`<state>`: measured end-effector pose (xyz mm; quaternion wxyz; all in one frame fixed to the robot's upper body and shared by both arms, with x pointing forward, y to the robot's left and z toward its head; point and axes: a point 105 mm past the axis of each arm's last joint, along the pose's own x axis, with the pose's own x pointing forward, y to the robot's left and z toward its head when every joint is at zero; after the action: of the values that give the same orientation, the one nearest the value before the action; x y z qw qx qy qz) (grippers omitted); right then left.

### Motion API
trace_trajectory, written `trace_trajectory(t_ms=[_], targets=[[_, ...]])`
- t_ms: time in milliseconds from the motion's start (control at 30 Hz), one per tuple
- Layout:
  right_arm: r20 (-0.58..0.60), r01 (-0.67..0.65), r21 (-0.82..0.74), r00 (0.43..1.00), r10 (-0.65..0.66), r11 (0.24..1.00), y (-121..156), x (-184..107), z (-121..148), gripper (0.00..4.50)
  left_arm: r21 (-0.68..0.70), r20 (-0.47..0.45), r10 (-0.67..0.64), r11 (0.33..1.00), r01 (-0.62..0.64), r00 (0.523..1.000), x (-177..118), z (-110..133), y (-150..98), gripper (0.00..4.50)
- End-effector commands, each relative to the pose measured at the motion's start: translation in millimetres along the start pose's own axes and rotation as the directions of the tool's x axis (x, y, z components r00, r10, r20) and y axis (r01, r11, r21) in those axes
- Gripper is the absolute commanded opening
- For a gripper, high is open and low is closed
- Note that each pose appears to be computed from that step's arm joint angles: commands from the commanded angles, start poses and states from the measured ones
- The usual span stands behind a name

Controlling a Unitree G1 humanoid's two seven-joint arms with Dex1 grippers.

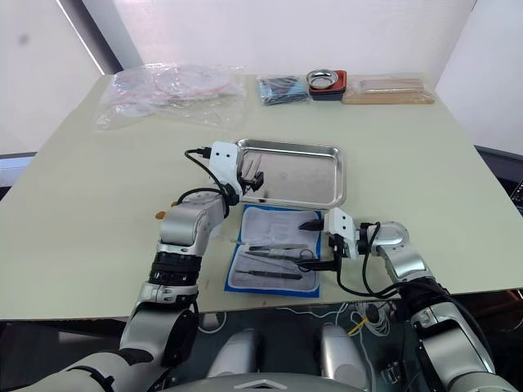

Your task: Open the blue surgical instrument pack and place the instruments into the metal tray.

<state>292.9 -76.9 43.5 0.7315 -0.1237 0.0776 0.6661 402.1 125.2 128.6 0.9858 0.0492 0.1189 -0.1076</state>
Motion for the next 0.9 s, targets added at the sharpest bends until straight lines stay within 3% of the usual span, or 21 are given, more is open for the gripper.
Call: trace_trajectory(t_ms=[33,133,267,467,633,767,900], targets=[[-0.219,0.011,0.211,0.975,0.036,0.977,27,-9,-69,4.5,0.046,0.111,-0.077,0.996,0.072,0.991,-9,24,-8,4.44],[-0.217,0.012,0.214,0.976,0.036,0.977,28,-9,-69,4.5,0.074,0.16,-0.175,0.983,0.165,0.971,-18,30,-15,4.44],[-0.215,0.011,0.216,0.976,0.036,0.976,29,-8,-69,4.5,0.099,0.159,-0.248,0.967,0.235,0.955,-28,27,-12,4.44],[-0.209,0.014,0.22,0.977,0.033,0.975,29,-7,-69,4.5,0.186,0.2,-0.481,0.874,0.449,0.854,-63,26,-8,4.44],[-0.21,0.016,0.224,0.977,0.032,0.975,31,-10,-70,4.5,0.255,0.148,-0.571,0.811,0.527,0.808,-85,13,7,4.44],[-0.214,0.013,0.224,0.976,0.036,0.975,30,-12,-70,4.5,0.356,0.041,-0.63,0.734,0.578,0.775,-103,-8,22,4.44],[-0.214,0.013,0.223,0.976,0.035,0.975,29,-11,-70,4.5,0.366,0.042,-0.688,0.685,0.63,0.724,-118,-10,25,4.44]])
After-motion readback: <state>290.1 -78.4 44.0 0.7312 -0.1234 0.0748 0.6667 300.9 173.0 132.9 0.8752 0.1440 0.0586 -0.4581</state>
